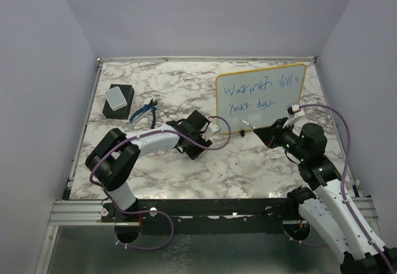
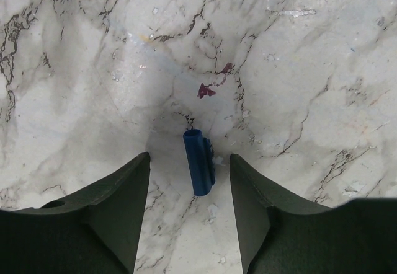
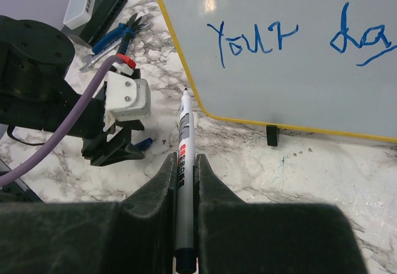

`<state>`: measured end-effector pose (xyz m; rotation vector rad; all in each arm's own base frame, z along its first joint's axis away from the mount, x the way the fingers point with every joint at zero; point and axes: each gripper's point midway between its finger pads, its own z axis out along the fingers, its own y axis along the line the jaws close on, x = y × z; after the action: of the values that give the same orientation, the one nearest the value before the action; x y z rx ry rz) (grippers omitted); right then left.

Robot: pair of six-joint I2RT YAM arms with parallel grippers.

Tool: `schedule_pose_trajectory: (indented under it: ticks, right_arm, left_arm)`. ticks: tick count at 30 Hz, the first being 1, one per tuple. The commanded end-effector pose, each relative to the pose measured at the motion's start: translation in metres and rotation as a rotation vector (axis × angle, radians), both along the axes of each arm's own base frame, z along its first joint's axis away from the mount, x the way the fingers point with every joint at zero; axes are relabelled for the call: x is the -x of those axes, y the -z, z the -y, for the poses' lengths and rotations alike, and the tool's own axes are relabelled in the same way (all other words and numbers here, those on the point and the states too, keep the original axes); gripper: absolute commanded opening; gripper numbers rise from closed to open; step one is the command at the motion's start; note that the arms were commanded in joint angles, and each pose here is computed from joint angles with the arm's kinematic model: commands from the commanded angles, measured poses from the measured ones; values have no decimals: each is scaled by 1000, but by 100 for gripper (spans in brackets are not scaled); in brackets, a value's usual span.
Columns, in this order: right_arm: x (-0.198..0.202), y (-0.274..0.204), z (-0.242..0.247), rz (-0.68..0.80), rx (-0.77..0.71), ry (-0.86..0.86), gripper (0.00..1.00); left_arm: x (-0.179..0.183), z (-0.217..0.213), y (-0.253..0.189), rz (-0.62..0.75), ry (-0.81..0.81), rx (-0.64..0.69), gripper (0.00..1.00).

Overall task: Write a sentence on the whiteboard
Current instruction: Close the whiteboard marker at the center of the board.

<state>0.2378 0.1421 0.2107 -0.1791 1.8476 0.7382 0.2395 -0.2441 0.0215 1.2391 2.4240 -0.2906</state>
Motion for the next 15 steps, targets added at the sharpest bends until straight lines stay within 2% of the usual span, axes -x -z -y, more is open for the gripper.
schedule_pose_trajectory:
  ticks: [1,8,15]
  right_arm:
    - [1,-1,2,10,-5,6,1]
    - [0,-2,2,10,-3,8,1]
    - [0,-1,2,11,-4,8,1]
  left_arm:
    - [9,-13,-1,-17,-49,-31,55]
    - [16,-12,-6,-38,-54,-21,43]
    - [16,-9,0,-51,-36,-37,38]
